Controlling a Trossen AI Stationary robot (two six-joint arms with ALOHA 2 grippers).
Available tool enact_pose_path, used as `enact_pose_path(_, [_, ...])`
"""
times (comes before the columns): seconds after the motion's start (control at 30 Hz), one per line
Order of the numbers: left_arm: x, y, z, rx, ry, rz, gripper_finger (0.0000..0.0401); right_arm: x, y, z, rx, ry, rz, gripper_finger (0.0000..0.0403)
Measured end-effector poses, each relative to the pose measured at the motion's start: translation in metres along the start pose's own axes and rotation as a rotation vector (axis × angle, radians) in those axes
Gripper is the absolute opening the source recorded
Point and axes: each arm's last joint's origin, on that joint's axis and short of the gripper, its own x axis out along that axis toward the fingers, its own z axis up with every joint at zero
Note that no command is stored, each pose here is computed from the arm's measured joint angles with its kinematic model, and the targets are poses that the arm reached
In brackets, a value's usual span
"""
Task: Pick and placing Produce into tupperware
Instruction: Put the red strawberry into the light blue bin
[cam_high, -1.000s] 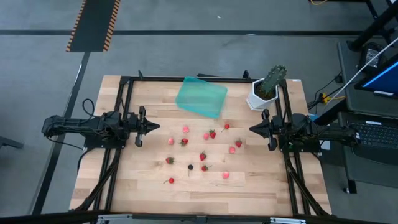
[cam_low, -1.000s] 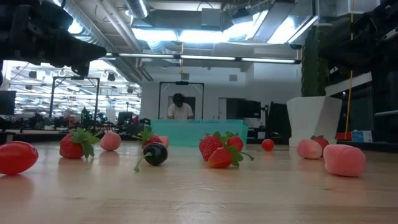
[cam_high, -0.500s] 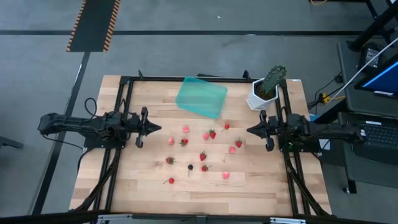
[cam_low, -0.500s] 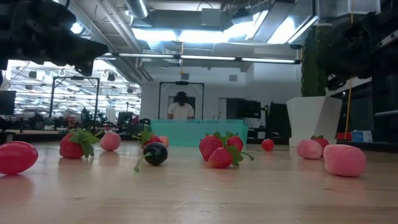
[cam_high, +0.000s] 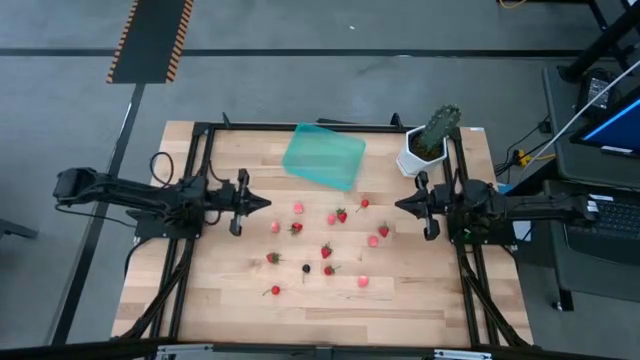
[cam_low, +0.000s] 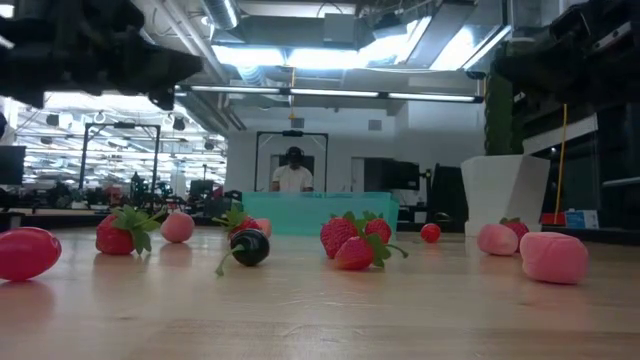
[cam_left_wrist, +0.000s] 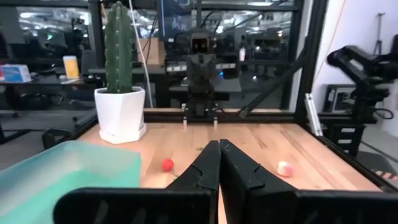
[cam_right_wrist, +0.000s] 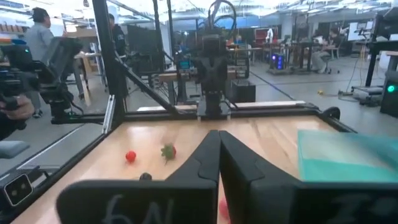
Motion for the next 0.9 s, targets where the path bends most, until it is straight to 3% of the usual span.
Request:
enact_pose_path(0.13, [0.017, 0.007, 0.008, 0.002, 0.049, -0.026, 0.0000, 0.007, 0.000, 0.015, -0.032, 0.093, -0.004, 0.0013])
enact_pose_path(0.5, [0.044, 0.029, 0.019, -0.018, 0.318, 0.006, 0.0000, 0.019, 0.001, 0.069, 0.018, 0.442, -0.032, 0.0005])
enact_pose_path(0.77, [0.052, 0.031, 0.046, -0.016, 0.557, 0.044, 0.0000, 0.043, -0.001, 0.078, 0.088, 0.736, -0.070, 0.0015])
enact_pose_path(0.9, [0.052, 0.031, 0.050, -0.015, 0.572, 0.046, 0.0000, 0.057, -0.003, 0.074, 0.105, 0.843, -0.080, 0.0008])
